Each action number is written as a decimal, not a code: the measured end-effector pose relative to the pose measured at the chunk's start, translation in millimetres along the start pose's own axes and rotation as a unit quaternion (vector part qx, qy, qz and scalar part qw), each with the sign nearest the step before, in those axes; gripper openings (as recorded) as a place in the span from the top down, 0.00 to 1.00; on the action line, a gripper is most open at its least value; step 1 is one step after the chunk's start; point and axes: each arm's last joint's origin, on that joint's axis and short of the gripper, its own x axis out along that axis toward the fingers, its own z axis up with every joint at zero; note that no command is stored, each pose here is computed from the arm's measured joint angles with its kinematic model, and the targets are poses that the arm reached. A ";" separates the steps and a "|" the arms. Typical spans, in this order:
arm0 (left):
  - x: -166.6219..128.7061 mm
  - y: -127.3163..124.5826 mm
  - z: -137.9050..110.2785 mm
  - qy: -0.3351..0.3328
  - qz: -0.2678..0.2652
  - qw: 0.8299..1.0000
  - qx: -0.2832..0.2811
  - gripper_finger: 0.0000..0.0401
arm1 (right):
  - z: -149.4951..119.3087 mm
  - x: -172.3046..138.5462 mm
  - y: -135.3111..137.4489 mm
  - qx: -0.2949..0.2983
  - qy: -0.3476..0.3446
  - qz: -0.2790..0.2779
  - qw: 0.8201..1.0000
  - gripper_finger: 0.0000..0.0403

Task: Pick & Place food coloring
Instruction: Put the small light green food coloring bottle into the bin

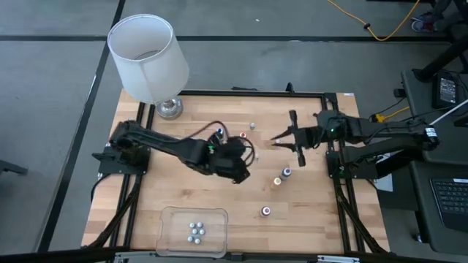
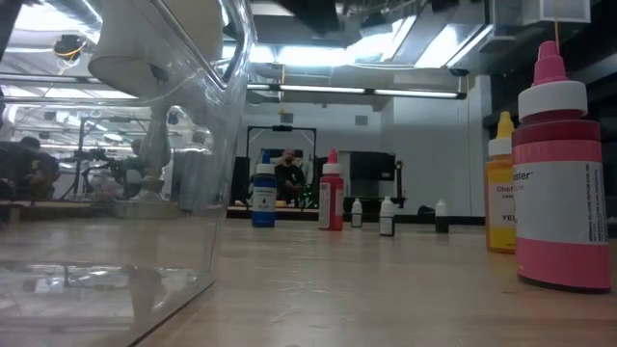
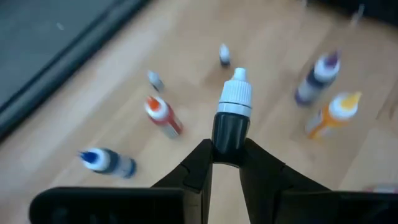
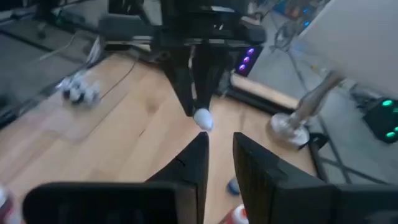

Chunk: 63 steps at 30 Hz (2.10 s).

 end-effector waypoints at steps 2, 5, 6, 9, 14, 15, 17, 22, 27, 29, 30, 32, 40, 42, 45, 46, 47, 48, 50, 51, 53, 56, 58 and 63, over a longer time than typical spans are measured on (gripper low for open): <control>-13.2 4.6 3.1 -0.023 0.004 1.000 -0.006 0.85 | 11.5 1.4 -5.6 0.005 -0.009 -0.006 1.000 0.76; -23.0 7.5 4.8 -0.041 0.007 0.999 -0.006 0.85 | 22.6 9.5 -10.6 0.037 -0.014 0.004 0.999 0.64; -24.6 7.8 4.9 -0.045 0.008 0.999 -0.004 0.85 | 25.2 13.5 -12.0 0.048 -0.013 0.004 0.999 0.59; -27.7 7.4 4.4 -0.055 0.014 0.998 0.007 0.85 | 29.8 26.1 -13.8 0.062 -0.012 0.021 0.998 0.45; -30.6 4.7 2.0 -0.055 0.009 0.998 0.020 0.85 | 28.5 49.8 -14.9 0.081 0.004 0.038 0.996 0.30; -31.1 4.2 1.7 -0.056 0.009 0.998 0.020 0.85 | 26.2 53.7 -14.4 0.083 0.011 0.040 0.996 0.29; -32.5 3.2 0.8 -0.062 0.013 0.998 0.024 0.85 | 22.6 60.5 -13.6 0.083 0.020 0.043 0.995 0.29; -37.2 -1.4 -2.9 -0.066 0.006 0.997 0.047 0.85 | 19.5 73.5 -13.6 0.104 0.017 0.042 0.994 0.31; -38.5 -2.5 -3.8 -0.066 0.004 0.996 0.058 0.85 | 22.2 79.5 -14.3 0.119 -0.009 0.049 0.992 0.33; -39.0 -2.9 -4.1 -0.067 0.004 0.996 0.062 0.85 | 22.3 79.9 -14.4 0.130 -0.010 0.049 0.990 0.34; -39.5 -3.4 -4.6 -0.067 0.003 0.996 0.064 0.85 | 22.4 79.9 -14.3 0.132 -0.010 0.049 0.990 0.34; -39.6 -3.8 -4.3 -0.068 0.001 0.996 0.062 0.85 | 22.3 79.9 -14.1 0.136 -0.009 0.050 0.989 0.35; -40.7 -6.9 0.3 -0.092 -0.005 0.993 0.069 0.85 | 22.4 81.1 -9.8 0.147 -0.010 0.080 0.986 0.40; -40.0 -7.0 2.2 -0.096 -0.006 0.993 0.071 0.85 | 22.9 81.5 -8.1 0.146 -0.010 0.083 0.986 0.42; -39.7 -7.6 4.2 -0.102 -0.009 0.992 0.071 0.85 | 23.5 81.5 -6.4 0.145 -0.010 0.086 0.986 0.44; -39.7 -7.9 4.5 -0.103 -0.010 0.992 0.071 0.85 | 23.5 81.5 -6.4 0.145 -0.010 0.086 0.986 0.45; -39.6 -7.8 4.6 -0.103 -0.010 0.992 0.071 0.85 | 23.5 81.5 -6.4 0.146 -0.010 0.086 0.986 0.46; -39.6 -7.8 4.6 -0.103 -0.010 0.992 0.071 0.85 | 23.5 81.5 -6.4 0.149 -0.010 0.086 0.985 0.47; -39.7 -7.9 4.4 -0.102 -0.010 0.992 0.072 0.85 | 23.3 81.5 -6.4 0.155 -0.009 0.086 0.984 0.50; -39.7 -7.9 4.4 -0.102 -0.010 0.992 0.072 0.85 | 23.1 81.5 -6.3 0.155 -0.008 0.086 0.984 0.51; -39.8 -7.9 4.3 -0.102 -0.011 0.992 0.072 0.85 | 23.0 81.5 -6.1 0.155 -0.007 0.087 0.984 0.55; -39.7 -7.8 4.3 -0.102 -0.010 0.992 0.072 0.85 | 23.0 81.4 -5.6 0.156 -0.008 0.098 0.983 0.60; -39.8 -7.9 4.3 -0.102 -0.011 0.992 0.072 0.85 | 23.0 81.4 -5.5 0.156 -0.008 0.099 0.983 0.64; -40.0 -8.4 4.0 -0.098 -0.017 0.992 0.072 0.85 | 22.8 81.4 -5.7 0.156 -0.008 0.099 0.983 0.75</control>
